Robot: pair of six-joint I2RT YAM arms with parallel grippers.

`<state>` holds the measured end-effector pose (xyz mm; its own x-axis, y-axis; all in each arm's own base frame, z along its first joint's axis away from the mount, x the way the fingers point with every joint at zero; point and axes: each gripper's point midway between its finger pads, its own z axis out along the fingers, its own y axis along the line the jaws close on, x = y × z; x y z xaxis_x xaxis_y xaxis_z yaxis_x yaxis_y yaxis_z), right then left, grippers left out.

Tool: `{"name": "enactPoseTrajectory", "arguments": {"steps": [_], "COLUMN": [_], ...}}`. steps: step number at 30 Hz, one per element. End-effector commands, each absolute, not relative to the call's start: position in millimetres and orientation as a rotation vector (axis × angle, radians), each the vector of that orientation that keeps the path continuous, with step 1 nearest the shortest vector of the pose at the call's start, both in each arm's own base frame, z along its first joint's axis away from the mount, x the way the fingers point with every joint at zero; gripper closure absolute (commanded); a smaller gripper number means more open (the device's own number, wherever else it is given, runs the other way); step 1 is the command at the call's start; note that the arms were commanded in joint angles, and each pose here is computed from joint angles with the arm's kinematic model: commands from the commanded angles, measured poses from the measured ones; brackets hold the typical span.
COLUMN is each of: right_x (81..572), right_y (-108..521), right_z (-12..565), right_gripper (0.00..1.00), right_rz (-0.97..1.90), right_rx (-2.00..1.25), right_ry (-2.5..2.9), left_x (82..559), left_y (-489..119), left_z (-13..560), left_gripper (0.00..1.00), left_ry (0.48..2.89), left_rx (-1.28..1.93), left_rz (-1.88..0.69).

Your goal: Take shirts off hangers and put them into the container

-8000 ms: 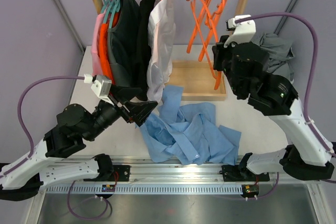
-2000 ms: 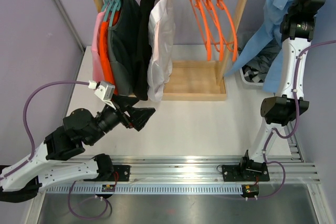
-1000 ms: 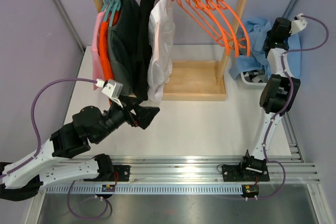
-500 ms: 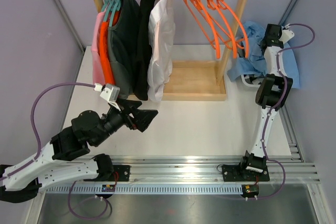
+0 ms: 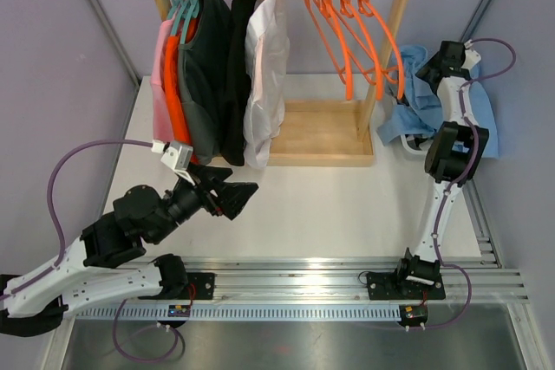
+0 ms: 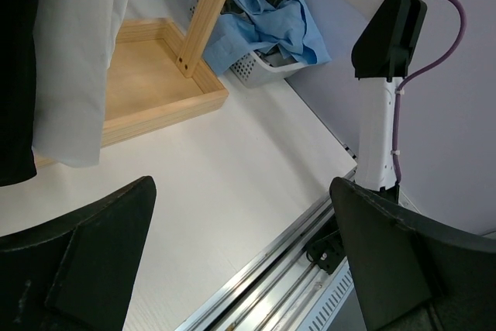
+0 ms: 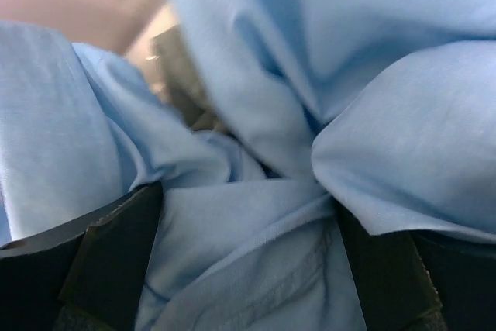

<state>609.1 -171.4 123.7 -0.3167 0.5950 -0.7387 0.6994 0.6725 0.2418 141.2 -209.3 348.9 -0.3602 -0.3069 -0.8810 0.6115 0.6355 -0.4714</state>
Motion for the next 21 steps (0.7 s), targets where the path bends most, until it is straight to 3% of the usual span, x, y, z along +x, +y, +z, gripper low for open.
{"name": "enactPoseTrajectory", "arguments": {"steps": [1, 2, 6, 8, 11, 17, 21], "right_x": [611, 607, 577, 561, 498, 384, 324], "right_y": [-155, -150, -135, -127, -101, -31, 27], "right_z": [258, 303, 396, 414, 485, 542, 551], "right_gripper": [0.01, 0.01, 0.0, 0.0, 0.0, 0.01, 0.01], "right_rz": [-0.028, 0.009, 0.035, 0.03, 0.051, 0.169, 0.303], "right_rx": [0.82, 0.761, 0.657, 0.624, 0.567, 0.432, 0.257], "right_ry": [1.784, 1.679, 1.482, 1.43, 1.254, 1.096, 1.117], "left_x": [140, 141, 142, 143, 143, 145, 145], "left_y": [-210, -210, -207, -206, -205, -200, -199], "left_z": [359, 359, 360, 361, 363, 367, 370], "left_gripper": [0.01, 0.01, 0.01, 0.01, 0.01, 0.01, 0.01], "left_ry": [1.645, 1.646, 1.642, 1.637, 1.632, 1.624, 1.611], "left_rx": [0.227, 0.226, 0.219, 0.221, 0.229, 0.226, 0.234], "left_rz": [-1.017, -1.014, -0.998, -0.992, -0.98, -0.957, -0.953]}}
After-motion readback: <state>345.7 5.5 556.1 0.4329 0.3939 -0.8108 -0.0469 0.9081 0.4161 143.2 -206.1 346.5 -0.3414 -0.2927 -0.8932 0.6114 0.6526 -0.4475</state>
